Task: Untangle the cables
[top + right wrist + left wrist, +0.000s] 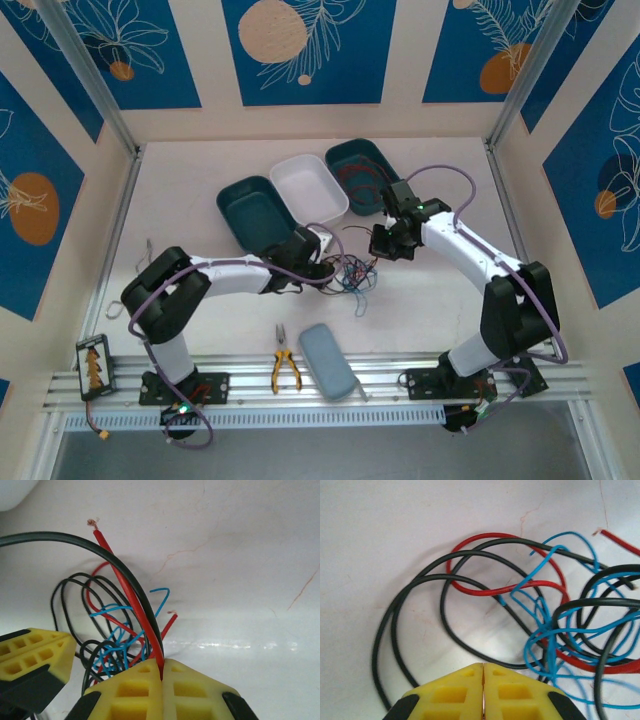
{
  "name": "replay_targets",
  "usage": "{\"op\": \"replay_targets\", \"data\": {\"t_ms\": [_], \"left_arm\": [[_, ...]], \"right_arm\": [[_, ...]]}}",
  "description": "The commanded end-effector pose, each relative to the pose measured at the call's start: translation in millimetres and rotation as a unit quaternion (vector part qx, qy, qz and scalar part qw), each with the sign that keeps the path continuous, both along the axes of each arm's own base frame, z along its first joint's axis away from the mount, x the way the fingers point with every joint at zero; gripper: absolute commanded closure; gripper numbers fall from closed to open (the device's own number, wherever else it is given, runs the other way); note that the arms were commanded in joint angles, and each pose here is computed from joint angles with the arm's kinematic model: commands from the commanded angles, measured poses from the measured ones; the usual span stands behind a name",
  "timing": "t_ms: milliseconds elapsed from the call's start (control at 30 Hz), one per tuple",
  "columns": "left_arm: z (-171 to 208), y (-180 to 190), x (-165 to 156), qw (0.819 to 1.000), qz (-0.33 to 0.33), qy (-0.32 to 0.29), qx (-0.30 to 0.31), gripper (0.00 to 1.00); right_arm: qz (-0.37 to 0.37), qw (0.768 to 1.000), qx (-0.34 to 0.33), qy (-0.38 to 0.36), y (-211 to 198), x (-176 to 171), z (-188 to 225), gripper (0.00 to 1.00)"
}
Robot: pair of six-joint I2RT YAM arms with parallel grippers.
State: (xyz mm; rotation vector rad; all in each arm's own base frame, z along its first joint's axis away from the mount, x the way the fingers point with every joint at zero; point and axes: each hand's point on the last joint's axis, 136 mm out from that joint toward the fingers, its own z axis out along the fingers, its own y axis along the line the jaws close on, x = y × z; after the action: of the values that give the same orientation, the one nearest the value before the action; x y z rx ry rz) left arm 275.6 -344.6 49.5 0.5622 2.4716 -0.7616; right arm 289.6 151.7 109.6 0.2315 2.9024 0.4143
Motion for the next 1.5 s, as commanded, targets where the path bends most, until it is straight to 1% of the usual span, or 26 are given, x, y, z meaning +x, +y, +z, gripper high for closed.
{"op": "replay_targets", "data": {"t_ms": [0,133,267,367,433,500,667,767,867,933,1000,1067,1367,1433,1467], "left_arm": [[0.5,6.5,-13.1,1.000,-0.007,0.009,0.006,0.93],[-2.4,22.0,-22.2,1.000,0.002,0.012,0.020,0.95],[-2.9,34.7,-28.1,0.999,0.012,0.009,0.031,0.96],[2.2,37.8,-27.0,0.999,0.018,0.001,0.030,0.96],[6.7,36.5,-25.6,1.000,0.018,-0.005,0.024,0.94],[12.5,32.9,-24.0,1.000,0.015,-0.011,0.015,0.89],[26.6,19.3,-21.4,1.000,-0.003,-0.029,-0.010,0.72],[34.0,9.2,-20.1,0.999,-0.020,-0.043,-0.021,0.61],[41.4,-5.8,-18.1,0.997,-0.045,-0.063,-0.030,0.52],[44.6,-17.1,-17.5,0.994,-0.065,-0.079,-0.030,0.46],[46.7,-29.1,-15.5,0.992,-0.086,-0.093,-0.025,0.38],[45.4,-38.7,-14.5,0.990,-0.101,-0.100,-0.018,0.34],[13.2,-59.4,-14.0,0.985,-0.144,-0.085,0.032,0.33],[6.3,-61.4,-15.4,0.984,-0.153,-0.079,0.044,0.34],[3.5,-61.9,-15.6,0.984,-0.154,-0.076,0.049,0.36]], "right_arm": [[0.006,1.000,0.017,0.011,2.2,-13.3,8.4,0.95],[0.005,0.999,0.034,0.026,4.0,-25.8,-0.6,0.94],[0.002,0.998,0.052,0.040,7.9,-32.0,-12.4,0.88],[-0.003,0.997,0.054,0.048,6.2,-31.8,-20.1,0.86],[-0.007,0.997,0.058,0.052,5.0,-30.5,-23.6,0.83],[-0.009,0.997,0.063,0.052,4.0,-28.5,-25.5,0.82],[-0.016,0.996,0.072,0.051,1.2,-26.0,-26.2,0.82],[-0.018,0.996,0.072,0.052,-0.7,-27.4,-26.4,0.78],[-0.022,0.995,0.076,0.055,-2.7,-28.5,-29.0,0.78],[-0.026,0.995,0.079,0.057,-4.1,-29.0,-31.4,0.78],[-0.030,0.995,0.081,0.058,-5.4,-29.1,-33.6,0.77],[-0.033,0.994,0.082,0.060,-7.1,-29.5,-35.5,0.78],[-0.042,0.992,0.101,0.058,-9.5,-28.9,-36.3,0.77],[-0.044,0.992,0.103,0.055,-9.7,-27.8,-35.4,0.77],[-0.046,0.992,0.104,0.055,-9.9,-27.4,-35.6,0.77]]}}
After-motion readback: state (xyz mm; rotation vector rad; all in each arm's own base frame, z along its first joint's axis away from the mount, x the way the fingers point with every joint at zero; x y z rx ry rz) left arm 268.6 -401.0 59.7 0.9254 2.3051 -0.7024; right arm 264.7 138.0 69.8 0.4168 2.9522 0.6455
